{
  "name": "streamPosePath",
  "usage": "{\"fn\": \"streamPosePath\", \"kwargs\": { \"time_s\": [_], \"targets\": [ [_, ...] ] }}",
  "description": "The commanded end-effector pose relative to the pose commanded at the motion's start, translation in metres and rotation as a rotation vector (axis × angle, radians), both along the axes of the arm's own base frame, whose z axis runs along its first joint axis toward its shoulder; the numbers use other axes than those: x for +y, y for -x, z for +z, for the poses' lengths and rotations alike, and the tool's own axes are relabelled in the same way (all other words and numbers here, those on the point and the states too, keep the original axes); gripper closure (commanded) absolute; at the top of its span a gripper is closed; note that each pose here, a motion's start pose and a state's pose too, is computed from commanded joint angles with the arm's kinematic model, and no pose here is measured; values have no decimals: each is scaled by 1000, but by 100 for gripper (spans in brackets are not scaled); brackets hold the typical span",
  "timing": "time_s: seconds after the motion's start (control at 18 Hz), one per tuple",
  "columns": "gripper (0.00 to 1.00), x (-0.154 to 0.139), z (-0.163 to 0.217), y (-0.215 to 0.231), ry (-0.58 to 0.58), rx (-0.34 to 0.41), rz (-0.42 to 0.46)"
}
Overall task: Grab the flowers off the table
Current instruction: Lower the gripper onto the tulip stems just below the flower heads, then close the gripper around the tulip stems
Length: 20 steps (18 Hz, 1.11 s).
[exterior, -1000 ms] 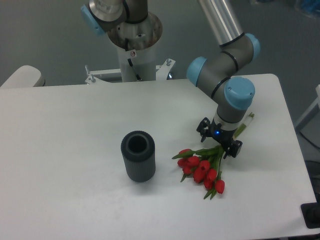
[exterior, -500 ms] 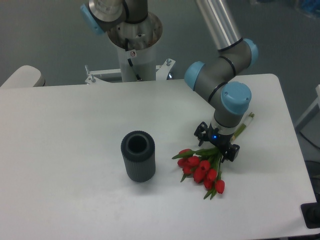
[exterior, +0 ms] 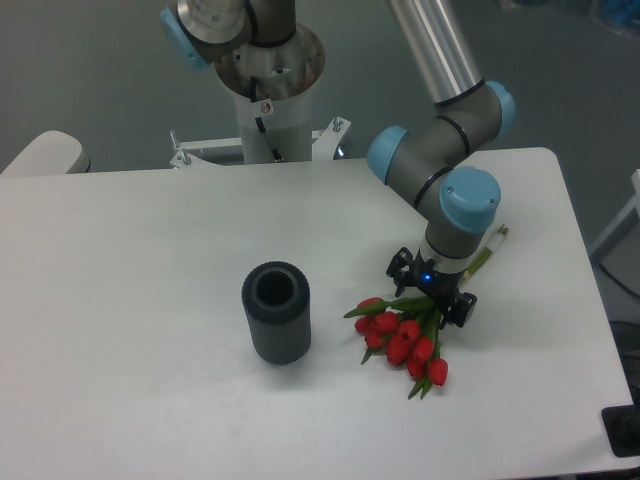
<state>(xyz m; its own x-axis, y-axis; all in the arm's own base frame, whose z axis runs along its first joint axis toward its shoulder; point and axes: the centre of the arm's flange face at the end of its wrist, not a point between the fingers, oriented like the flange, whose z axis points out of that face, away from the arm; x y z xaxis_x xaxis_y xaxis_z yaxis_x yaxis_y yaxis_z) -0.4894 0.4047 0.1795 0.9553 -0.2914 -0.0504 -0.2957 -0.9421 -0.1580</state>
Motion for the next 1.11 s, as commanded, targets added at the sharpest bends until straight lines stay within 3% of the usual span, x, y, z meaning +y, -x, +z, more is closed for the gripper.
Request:
{"fn": "streamPosePath", "kwargs": {
  "time_s": [0.17,0.67,1.11],
  "targets": [
    [22,2,0,0,0,3,-3],
    [64,4,6,7,-7,19,-6],
    [70,6,12,12,-15,34,-14]
  ]
}}
